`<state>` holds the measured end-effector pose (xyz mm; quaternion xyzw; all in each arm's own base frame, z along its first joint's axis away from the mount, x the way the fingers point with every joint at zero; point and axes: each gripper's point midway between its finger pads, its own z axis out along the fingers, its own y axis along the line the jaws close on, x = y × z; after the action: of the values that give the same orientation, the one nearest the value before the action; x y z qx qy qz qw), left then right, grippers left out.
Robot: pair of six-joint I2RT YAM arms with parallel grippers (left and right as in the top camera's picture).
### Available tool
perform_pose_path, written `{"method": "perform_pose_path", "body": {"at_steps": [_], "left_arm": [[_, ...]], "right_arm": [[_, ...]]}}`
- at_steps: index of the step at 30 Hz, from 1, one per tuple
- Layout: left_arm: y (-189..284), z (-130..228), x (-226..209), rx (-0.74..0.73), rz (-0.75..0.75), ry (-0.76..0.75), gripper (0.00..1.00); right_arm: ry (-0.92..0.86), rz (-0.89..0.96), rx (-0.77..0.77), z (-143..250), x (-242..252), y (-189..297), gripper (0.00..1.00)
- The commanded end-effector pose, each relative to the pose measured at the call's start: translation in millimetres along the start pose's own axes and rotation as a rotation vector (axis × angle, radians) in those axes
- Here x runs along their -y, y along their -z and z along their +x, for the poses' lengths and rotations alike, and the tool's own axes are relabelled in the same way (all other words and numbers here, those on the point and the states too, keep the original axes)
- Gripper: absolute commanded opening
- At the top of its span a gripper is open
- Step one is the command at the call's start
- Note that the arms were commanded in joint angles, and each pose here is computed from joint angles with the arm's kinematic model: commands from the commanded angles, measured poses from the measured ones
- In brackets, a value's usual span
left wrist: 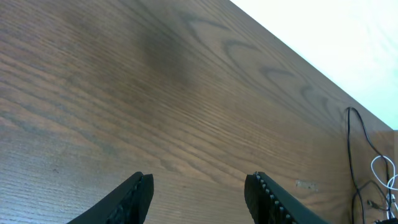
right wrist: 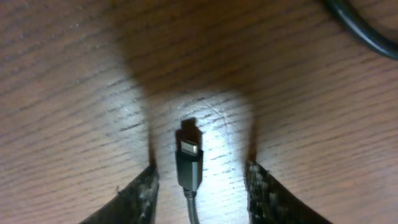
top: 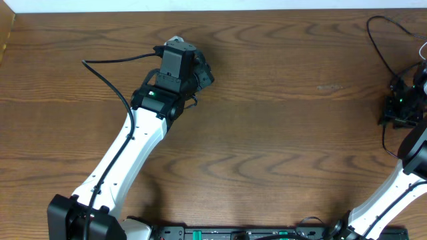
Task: Untangle cables
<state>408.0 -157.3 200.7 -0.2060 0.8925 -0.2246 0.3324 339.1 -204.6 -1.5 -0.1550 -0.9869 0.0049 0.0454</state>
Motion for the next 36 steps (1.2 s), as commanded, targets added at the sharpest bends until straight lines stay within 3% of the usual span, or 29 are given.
{"method": "perform_pose_path", "body": {"at_steps": [1,4,9,16,22,29,36], "left_arm": [[1,0,1,-0.002,0.007,-0.018,0.52],[1,0,1,-0.002,0.007,-0.018,0.52],[1,0,1,-0.002,0.007,-0.018,0.52],[1,0,1,-0.003,0.007,-0.019,0.52],[1,0,1,-0.002,0.007,-0.018,0.52],[1,0,1,-0.002,0.007,-0.018,0.52],[1,0,1,-0.002,0.007,-0.018,0.52]], "right_arm": [[0.026,-0.053,-0.015,6,-15,-10,0.35],[0.028,-0.086,-0.017,7,-22,-13,0.28],[-0.038,-0.085,-0.019,9,-23,-19,0.01],[-0.160,-0.076,0.052,-12,-18,-8,0.01],[-0.166,-0.059,0.189,-53,-5,57,0.01],[-0.366,0.077,0.578,-118,61,183,0.01],[-0.525,0.113,0.795,-148,116,208,0.01]]}}
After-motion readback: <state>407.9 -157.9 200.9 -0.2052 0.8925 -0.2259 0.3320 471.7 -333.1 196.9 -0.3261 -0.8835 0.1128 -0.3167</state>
